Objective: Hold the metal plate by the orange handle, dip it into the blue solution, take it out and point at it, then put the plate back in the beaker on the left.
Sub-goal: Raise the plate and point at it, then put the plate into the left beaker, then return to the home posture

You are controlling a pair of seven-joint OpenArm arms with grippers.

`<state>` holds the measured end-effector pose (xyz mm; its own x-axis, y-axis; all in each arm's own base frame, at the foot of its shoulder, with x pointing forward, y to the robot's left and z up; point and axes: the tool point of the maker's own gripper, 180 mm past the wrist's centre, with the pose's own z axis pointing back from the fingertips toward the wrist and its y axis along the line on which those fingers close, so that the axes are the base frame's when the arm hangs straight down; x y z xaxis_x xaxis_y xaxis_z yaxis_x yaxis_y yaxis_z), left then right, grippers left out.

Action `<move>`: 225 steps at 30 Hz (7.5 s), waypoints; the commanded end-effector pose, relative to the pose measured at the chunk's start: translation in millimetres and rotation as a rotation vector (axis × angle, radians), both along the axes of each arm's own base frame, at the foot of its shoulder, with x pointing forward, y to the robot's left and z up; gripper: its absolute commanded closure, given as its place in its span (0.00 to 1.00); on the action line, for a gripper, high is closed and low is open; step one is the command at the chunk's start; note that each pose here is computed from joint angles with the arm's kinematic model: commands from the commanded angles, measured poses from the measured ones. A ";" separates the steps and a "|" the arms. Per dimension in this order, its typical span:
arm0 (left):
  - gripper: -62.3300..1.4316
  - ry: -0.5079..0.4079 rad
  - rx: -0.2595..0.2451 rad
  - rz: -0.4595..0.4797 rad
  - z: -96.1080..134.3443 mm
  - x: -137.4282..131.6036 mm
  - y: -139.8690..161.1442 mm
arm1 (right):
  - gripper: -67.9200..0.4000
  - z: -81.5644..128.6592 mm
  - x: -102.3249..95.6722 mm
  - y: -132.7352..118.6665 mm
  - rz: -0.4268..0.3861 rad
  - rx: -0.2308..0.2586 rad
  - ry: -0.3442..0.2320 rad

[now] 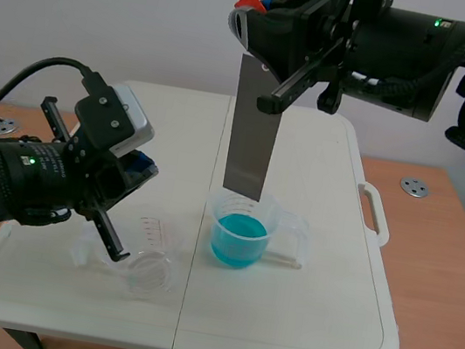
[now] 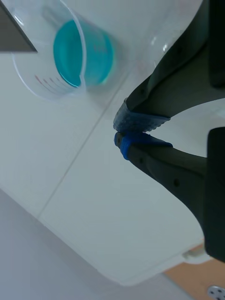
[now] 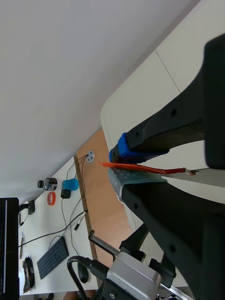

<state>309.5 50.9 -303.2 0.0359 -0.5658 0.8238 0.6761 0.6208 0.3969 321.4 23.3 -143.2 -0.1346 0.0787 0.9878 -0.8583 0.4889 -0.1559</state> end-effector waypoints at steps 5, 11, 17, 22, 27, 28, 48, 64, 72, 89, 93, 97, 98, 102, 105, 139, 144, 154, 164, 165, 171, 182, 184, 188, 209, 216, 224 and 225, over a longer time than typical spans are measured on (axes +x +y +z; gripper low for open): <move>0.93 0.004 -0.027 -0.064 0.7 0.6 -22.2 | 0.98 16.1 -0.4 -2.8 0.010 0.020 -0.046; 0.93 0.036 -0.024 -0.087 -12.0 4.7 -32.3 | 0.98 16.2 -0.5 -2.8 0.010 0.020 -0.046; 0.93 0.014 -0.051 -0.094 -8.1 11.2 -36.4 | 0.98 16.2 -0.5 -2.8 0.010 0.020 -0.046; 0.93 0.005 -0.056 -0.097 -5.4 12.8 -37.1 | 0.98 16.2 -0.5 -2.8 0.010 0.020 -0.046; 0.93 0.004 -0.056 -0.097 -5.3 12.9 -36.9 | 0.98 16.2 -0.5 -2.8 0.010 0.020 -0.046; 0.93 0.004 -0.056 -0.097 -5.3 12.9 -36.9 | 0.98 16.2 -0.5 -2.8 0.010 0.020 -0.046; 0.93 -0.142 0.032 0.104 22.9 -1.8 45.5 | 0.98 16.2 -0.5 -2.8 0.010 0.021 -0.046; 0.93 0.060 0.432 0.409 -12.1 -116.5 224.5 | 0.98 31.0 0.5 -1.2 0.024 0.057 -0.077; 0.93 0.375 0.503 0.362 -72.0 -202.4 250.5 | 0.98 45.8 -1.7 9.9 0.068 0.068 -0.115; 0.93 0.800 0.271 0.330 -156.3 -326.2 177.5 | 0.98 48.4 -28.6 55.7 0.203 0.121 -0.105; 0.93 0.826 0.279 0.308 -168.3 -337.5 165.8 | 0.98 42.5 -37.6 67.7 0.240 0.104 -0.098; 0.93 0.835 0.273 0.286 -174.0 -338.9 157.7 | 0.98 37.6 -46.0 77.6 0.273 0.093 -0.091; 0.93 0.835 0.271 0.284 -174.8 -338.3 156.6 | 0.98 37.3 -47.7 79.5 0.279 0.094 -0.089; 0.93 0.834 0.270 0.279 -177.0 -336.0 154.9 | 0.98 34.2 -52.8 87.2 0.297 0.081 -0.091; 0.93 0.833 0.270 0.280 -177.5 -335.7 155.5 | 0.98 32.6 -56.7 94.2 0.308 0.073 -0.096; 0.93 0.887 0.299 0.314 -186.3 -353.3 171.0 | 0.98 19.2 -70.3 124.1 0.322 0.055 -0.072; 0.93 0.897 0.305 0.318 -187.5 -357.2 173.5 | 0.98 18.8 -70.2 124.0 0.322 0.053 -0.071; 0.93 0.898 0.305 0.319 -187.8 -358.4 174.0 | 0.98 4.3 -62.1 123.2 0.310 0.057 -0.027; 0.93 0.898 0.304 0.319 -187.8 -358.3 174.0 | 0.98 -32.5 -52.4 128.5 0.298 0.044 0.084; 0.93 0.898 0.304 0.319 -187.8 -358.3 174.0 | 0.98 -35.6 -51.2 128.3 0.295 0.043 0.094; 0.93 0.898 0.305 0.318 -187.8 -358.1 174.1 | 0.98 -47.9 -46.6 126.7 0.282 0.043 0.128; 0.93 0.898 0.305 0.318 -187.8 -358.1 174.0 | 0.98 -72.5 -39.7 127.0 0.258 0.055 0.204; 0.93 0.898 0.305 0.319 -187.8 -358.1 174.1 | 0.98 -79.9 -38.8 125.7 0.251 0.049 0.223; 0.93 0.898 0.305 0.319 -187.8 -358.1 174.1 | 0.98 -91.5 -36.3 123.8 0.239 0.047 0.254; 0.93 0.898 0.306 0.318 -187.8 -358.1 174.2 | 0.98 -130.4 -40.5 119.4 0.210 0.019 0.359; 0.93 0.898 0.305 0.318 -187.8 -358.2 174.1 | 0.98 -132.9 -43.1 119.3 0.209 0.022 0.369; 0.93 0.898 0.306 0.319 -187.8 -358.2 174.1 | 0.97 -127.4 -38.2 117.2 0.202 0.039 0.352; 0.93 0.898 0.306 0.319 -187.8 -358.2 174.1 | 0.97 -126.7 -37.1 116.5 0.199 0.042 0.351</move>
<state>-48.1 223.6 -492.6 0.7639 -0.6003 0.2369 0.6194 0.7850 -0.0082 274.1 139.9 -285.3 0.2341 0.0771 0.9692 -0.9315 0.3032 0.2009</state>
